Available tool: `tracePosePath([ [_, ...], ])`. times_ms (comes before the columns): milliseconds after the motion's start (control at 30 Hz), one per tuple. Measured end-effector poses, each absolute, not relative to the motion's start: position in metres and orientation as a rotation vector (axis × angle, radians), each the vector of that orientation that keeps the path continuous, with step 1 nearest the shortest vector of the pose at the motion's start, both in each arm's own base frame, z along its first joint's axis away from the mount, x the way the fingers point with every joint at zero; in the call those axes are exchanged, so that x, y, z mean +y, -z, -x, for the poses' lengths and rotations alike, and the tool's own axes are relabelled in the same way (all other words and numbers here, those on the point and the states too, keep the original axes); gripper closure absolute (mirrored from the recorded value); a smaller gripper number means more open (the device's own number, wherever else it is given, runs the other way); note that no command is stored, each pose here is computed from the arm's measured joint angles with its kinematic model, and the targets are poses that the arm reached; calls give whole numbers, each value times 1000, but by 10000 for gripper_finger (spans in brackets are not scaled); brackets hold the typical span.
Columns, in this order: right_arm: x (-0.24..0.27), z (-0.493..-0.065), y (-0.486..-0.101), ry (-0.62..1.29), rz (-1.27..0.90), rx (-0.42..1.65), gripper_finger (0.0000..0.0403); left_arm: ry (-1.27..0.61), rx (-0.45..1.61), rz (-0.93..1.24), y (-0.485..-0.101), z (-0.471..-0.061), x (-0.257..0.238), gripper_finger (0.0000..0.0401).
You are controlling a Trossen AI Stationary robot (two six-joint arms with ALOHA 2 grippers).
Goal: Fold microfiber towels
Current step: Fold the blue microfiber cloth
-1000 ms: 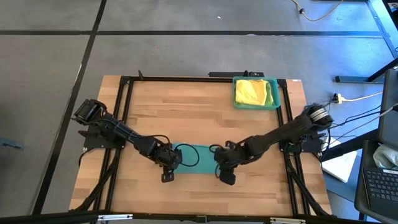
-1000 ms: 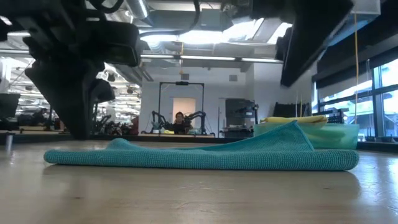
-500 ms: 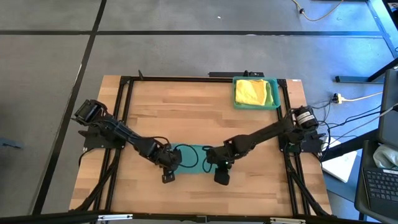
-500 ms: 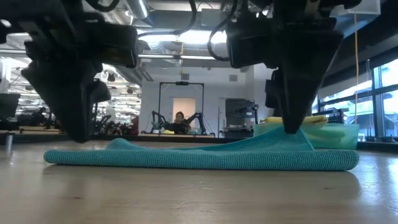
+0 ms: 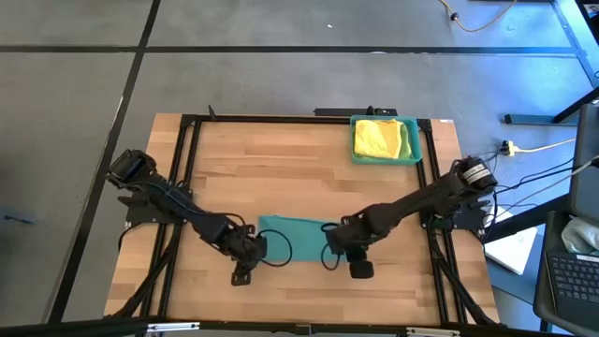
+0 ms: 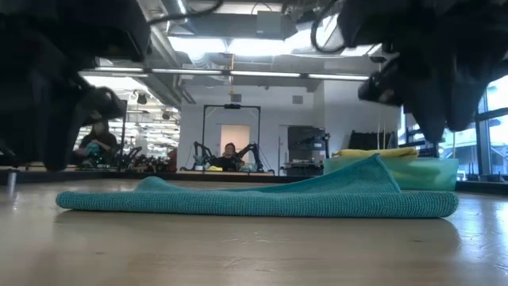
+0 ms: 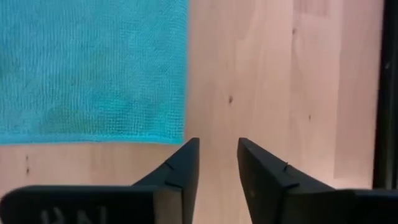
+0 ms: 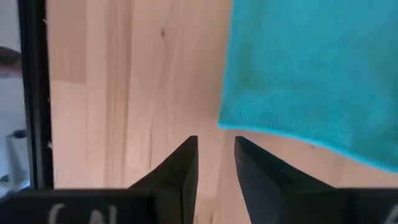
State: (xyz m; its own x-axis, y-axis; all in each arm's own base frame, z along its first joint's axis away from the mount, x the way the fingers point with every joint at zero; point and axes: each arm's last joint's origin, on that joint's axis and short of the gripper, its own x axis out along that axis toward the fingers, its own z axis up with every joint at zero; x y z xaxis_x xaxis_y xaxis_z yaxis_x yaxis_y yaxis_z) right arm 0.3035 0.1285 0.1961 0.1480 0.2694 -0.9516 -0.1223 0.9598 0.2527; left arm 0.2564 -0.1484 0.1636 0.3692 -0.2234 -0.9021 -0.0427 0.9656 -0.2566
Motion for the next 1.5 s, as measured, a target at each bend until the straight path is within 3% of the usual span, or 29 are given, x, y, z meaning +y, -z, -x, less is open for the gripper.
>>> tracePosePath([
  [167, 148, -299, -200, -267, -21, 1309, 286, 129, 1162, 155, -164, -248, -161, 270],
  [400, 171, -304, -188, -190, 96, 1188, 224, 64, 1106, 81, -164, -247, -162, 239],
  [633, 175, -307, -171, -122, 93, 1213, 163, 60, 1087, 12, -164, -248, -160, 227],
  [800, 176, -309, -157, -77, 68, 1252, 153, 51, 1109, 6, -156, -251, -160, 226],
  [1167, 182, -308, -133, -24, 64, 1326, 204, 2, 1191, 36, -129, -258, -160, 228],
  [1500, 181, -307, -132, 21, 43, 1332, 325, -6, 1207, 77, -127, -259, -160, 239],
])
